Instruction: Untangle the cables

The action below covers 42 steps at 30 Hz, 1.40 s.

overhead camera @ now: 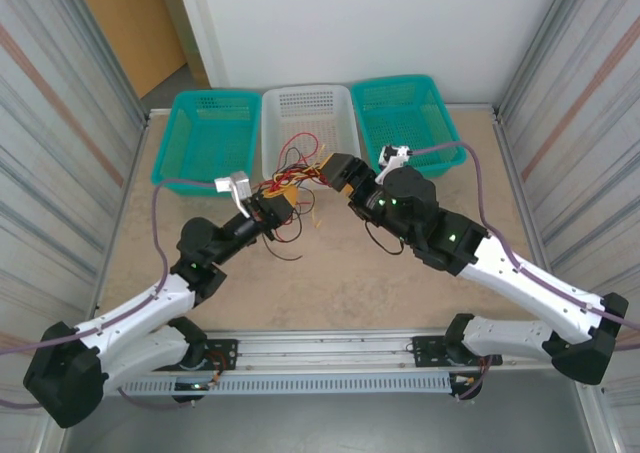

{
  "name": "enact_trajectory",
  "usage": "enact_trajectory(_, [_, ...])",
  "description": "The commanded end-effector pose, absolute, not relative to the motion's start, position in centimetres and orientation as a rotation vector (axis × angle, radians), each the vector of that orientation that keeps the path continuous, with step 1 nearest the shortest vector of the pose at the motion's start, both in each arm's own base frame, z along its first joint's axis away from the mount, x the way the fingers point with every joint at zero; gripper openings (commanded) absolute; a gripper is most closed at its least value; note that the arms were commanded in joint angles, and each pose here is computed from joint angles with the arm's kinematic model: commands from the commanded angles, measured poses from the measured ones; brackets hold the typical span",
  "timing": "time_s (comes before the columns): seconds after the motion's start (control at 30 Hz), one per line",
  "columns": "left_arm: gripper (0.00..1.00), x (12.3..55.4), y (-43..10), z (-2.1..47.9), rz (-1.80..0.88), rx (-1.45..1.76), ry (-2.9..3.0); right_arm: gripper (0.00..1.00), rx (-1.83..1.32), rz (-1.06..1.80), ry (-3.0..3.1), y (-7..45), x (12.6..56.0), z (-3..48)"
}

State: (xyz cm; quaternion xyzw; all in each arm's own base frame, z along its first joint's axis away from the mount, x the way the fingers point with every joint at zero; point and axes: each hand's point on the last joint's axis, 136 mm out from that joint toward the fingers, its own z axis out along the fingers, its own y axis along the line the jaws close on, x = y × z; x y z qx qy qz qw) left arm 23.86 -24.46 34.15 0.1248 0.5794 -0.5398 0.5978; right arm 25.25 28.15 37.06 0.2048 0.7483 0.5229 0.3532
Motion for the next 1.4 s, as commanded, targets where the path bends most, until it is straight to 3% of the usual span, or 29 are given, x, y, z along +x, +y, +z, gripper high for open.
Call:
enact_trajectory(0.0, [0.0,22.2,-24.5,38.4,-1.267,0.372,1.165,0.87,0.646,1.508,1.977,29.2,25.4,36.4])
enact_trajectory(0.27, [0.0,22.2,-25.0,38.8,-1.272,0.394,1.154,0.93,0.593,1.437,2.067,31.0,25.3,34.7])
enact_trajectory(0.6, [0.0,21.6,-25.7,37.1,-1.32,0.438,1.213,0.58,0.535,1.426,1.998,30.5,28.4,36.6])
enact_trajectory(0.7, [0.0,21.2,-26.1,36.4,-1.34,0.467,1.236,0.58,0.517,1.474,1.986,31.2,29.0,36.5])
enact_trajectory(0.83, [0.0,20.8,-26.6,35.3,-1.363,0.505,1.268,0.7,0.488,1.51,1.967,31.8,29.7,36.7])
enact_trajectory(0.87, [0.0,20.7,-26.7,34.9,-1.371,0.51,1.278,0.68,0.474,1.508,1.97,32.0,29.9,36.7])
enact_trajectory(1.1, [0.0,21.1,-26.3,33.1,-1.352,0.499,1.337,0.01,0.421,1.487,1.998,32.5,30.3,36.6])
enact_trajectory(1.2, [0.0,22.3,-25.6,31.8,-1.274,0.45,1.414,0.0,0.38,1.456,1.996,32.3,29.8,37.0])
enact_trajectory(1.23, [0.11,22.6,-25.3,31.2,-1.234,0.442,1.452,0.0,0.365,1.44,1.994,32.1,29.6,37.2])
enact_trajectory(1.27, [0.32,23.0,-25.1,30.6,-1.194,0.433,1.49,0.0,0.347,1.421,1.991,32.0,29.4,37.4])
enact_trajectory(1.3, [0.44,23.4,-24.8,30.1,-1.156,0.415,1.523,0.0,0.341,1.406,1.99,31.9,29.2,37.6])
enact_trajectory(1.37, [0.62,24.0,-23.9,29.2,-1.073,0.38,1.58,0.0,0.288,1.333,1.989,31.5,28.8,37.9])
